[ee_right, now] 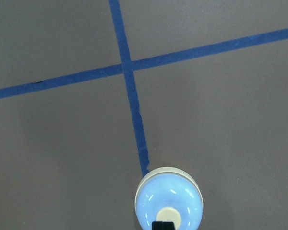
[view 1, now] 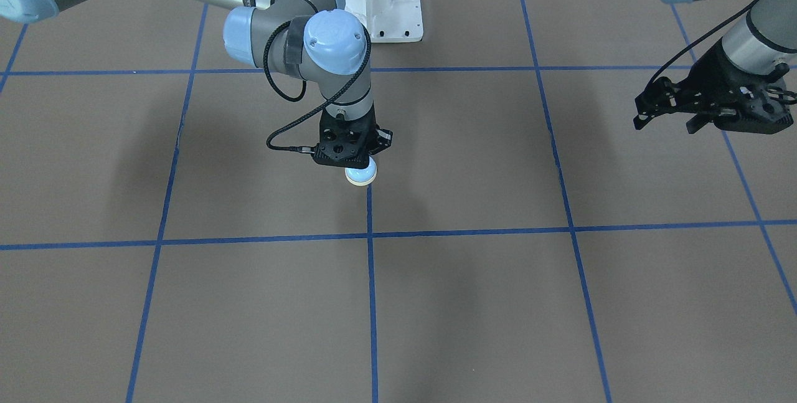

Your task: Place and press bell with both arms

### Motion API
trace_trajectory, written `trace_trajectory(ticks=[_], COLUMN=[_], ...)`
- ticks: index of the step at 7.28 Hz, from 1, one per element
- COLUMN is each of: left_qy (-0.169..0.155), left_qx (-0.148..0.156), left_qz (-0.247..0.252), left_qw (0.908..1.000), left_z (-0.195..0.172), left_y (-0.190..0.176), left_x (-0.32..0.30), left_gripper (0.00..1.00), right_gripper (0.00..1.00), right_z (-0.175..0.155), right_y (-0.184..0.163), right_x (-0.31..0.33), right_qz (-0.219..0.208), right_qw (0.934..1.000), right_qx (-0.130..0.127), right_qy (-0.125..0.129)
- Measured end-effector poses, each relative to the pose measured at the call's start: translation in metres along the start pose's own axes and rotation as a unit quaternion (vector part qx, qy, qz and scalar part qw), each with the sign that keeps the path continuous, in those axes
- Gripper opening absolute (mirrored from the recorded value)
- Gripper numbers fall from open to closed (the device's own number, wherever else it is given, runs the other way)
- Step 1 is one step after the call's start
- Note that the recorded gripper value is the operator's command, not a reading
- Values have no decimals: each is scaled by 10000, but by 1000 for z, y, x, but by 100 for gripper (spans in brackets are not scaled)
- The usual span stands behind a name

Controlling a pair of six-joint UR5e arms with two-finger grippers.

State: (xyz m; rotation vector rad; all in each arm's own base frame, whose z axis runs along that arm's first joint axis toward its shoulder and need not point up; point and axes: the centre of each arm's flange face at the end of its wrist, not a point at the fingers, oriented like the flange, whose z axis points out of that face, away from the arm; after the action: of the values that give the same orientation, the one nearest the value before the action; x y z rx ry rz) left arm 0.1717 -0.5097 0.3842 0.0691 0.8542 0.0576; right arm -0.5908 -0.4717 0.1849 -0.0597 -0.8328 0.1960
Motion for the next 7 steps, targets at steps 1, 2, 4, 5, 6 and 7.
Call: trace_trajectory(ticks=[1, 2, 4, 5, 6, 7], left_qy=[-4, -13, -50, -56, -57, -59], left_qx=[4, 13, 40, 47, 51, 52], left_qz=[1, 2, -1, -1, -2, -3], left_qw=[10000, 10000, 10000, 10000, 10000, 10000], left_z=[0, 0, -1, -1, -1, -1], left_y=[0, 0, 0, 0, 0, 0], left_x=[0, 0, -1, -1, -1, -1], left_gripper=[99, 99, 99, 99, 99, 99], right_gripper=[0, 0, 0, 0, 0, 0], right_z=[5, 10, 24, 22, 7, -20], right_y=[-1, -1, 0, -4, -17, -37], right_x=[1, 2, 1, 1, 5, 21], right_qz=[2, 0, -49, -63, -6, 74], right_qw=[10000, 10000, 10000, 10000, 9998, 9992], right_qx=[-11, -24, -42, -37, -92, -154], right_qy=[35, 63, 19, -56, -171, -358])
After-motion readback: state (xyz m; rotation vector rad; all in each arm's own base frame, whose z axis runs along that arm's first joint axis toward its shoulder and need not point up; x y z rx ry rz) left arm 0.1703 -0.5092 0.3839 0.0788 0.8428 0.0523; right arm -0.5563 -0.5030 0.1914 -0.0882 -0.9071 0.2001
